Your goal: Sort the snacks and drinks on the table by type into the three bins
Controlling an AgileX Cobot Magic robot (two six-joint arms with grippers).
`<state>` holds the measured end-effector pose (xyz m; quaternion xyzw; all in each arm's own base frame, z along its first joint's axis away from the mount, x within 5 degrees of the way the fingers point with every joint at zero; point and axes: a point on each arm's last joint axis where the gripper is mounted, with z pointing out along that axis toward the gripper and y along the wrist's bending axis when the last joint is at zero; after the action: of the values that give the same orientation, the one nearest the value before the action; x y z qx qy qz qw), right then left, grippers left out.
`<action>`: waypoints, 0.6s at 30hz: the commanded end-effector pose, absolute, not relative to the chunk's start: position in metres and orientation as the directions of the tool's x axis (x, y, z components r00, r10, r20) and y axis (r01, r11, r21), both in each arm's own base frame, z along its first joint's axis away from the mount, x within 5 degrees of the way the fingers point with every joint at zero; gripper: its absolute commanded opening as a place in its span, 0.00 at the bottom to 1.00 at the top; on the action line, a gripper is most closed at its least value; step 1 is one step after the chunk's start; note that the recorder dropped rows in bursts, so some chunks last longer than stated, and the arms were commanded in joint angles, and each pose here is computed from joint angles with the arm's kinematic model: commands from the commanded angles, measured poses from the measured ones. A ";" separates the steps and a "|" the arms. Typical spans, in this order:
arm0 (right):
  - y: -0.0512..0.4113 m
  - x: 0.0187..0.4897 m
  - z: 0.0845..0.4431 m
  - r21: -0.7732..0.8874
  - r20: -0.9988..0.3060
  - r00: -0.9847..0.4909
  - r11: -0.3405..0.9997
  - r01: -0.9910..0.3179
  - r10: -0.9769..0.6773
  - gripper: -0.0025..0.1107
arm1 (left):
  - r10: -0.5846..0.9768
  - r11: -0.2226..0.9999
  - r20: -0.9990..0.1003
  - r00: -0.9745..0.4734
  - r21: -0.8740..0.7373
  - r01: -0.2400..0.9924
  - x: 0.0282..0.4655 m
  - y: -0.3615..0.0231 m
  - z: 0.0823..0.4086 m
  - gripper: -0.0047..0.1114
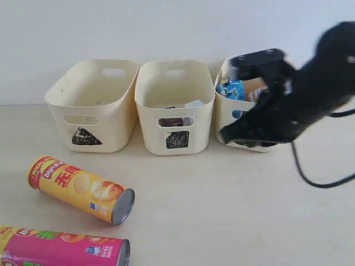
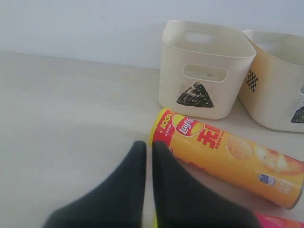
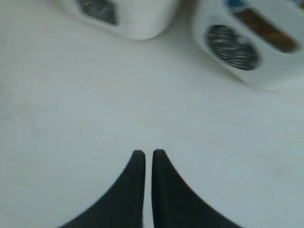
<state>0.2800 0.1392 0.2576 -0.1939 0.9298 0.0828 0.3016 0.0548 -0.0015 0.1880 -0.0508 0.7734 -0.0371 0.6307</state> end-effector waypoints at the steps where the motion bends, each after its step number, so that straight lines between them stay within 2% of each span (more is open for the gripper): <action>1: 0.069 0.260 0.261 0.108 -0.742 -0.669 0.980 -0.165 -0.031 0.02 | -0.127 0.992 -0.972 -0.196 -0.123 -0.032 0.055 -0.001 0.187 0.07; 6: 0.033 0.220 0.259 0.159 -0.842 -0.528 0.986 -0.052 0.108 0.02 | -0.127 0.992 -0.972 -0.196 -0.123 -0.032 0.055 -0.001 0.187 0.07; 18: 0.019 0.127 0.246 0.245 -0.948 -0.231 0.965 -0.092 0.218 0.02 | -0.127 0.992 -0.972 -0.196 -0.123 -0.032 0.055 -0.001 0.187 0.07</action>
<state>0.1415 0.0215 0.2456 0.0311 0.8000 0.1128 0.5884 0.0548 -0.0015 0.1880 -0.0508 0.7734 -0.0371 0.6307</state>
